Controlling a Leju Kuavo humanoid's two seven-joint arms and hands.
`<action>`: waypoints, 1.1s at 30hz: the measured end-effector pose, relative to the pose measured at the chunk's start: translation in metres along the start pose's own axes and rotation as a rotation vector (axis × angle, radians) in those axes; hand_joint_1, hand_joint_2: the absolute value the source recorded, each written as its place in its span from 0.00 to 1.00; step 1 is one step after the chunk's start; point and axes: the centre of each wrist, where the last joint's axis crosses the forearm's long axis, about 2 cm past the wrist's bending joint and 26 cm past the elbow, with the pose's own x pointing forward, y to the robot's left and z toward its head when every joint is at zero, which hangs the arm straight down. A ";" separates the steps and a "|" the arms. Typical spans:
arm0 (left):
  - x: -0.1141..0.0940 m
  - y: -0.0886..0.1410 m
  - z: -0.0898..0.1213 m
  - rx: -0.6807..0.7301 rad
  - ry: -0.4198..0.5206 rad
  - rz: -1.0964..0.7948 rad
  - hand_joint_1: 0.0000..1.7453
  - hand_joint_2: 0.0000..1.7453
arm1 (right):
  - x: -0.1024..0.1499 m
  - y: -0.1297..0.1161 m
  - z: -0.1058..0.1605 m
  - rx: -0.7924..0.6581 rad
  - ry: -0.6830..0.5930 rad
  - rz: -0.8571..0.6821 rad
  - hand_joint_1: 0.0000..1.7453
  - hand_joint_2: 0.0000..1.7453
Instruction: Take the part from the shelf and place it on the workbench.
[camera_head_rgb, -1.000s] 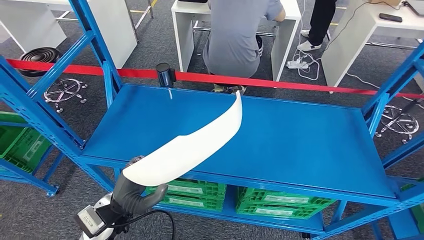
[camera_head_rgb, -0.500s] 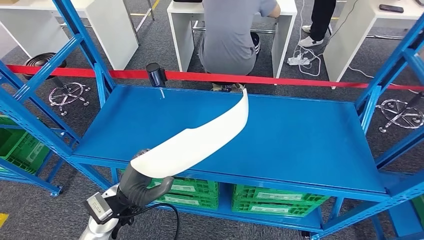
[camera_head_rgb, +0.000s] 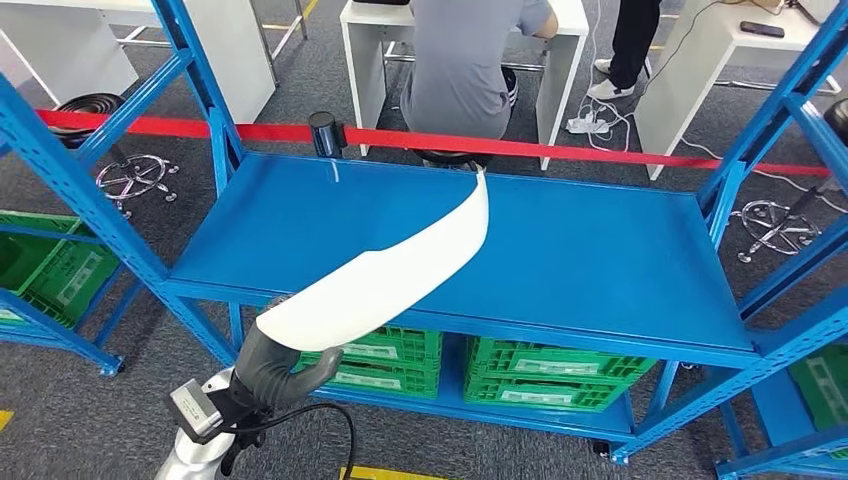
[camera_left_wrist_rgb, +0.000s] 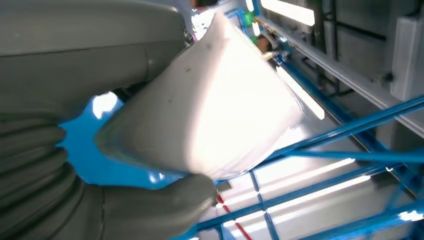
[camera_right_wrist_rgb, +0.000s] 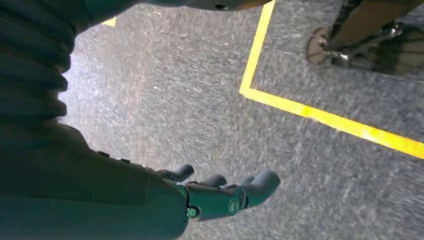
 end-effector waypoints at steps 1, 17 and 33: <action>0.000 -0.001 0.001 0.004 0.001 0.000 1.00 1.00 | 0.000 0.000 0.000 0.005 0.002 0.001 0.00 1.00; 0.011 0.004 0.010 0.083 -0.014 -0.067 1.00 1.00 | 0.002 -0.004 -0.001 0.012 -0.007 -0.013 0.00 1.00; 0.009 0.007 0.013 0.133 -0.026 -0.072 1.00 1.00 | -0.013 -0.049 -0.010 -0.125 0.029 0.014 0.00 1.00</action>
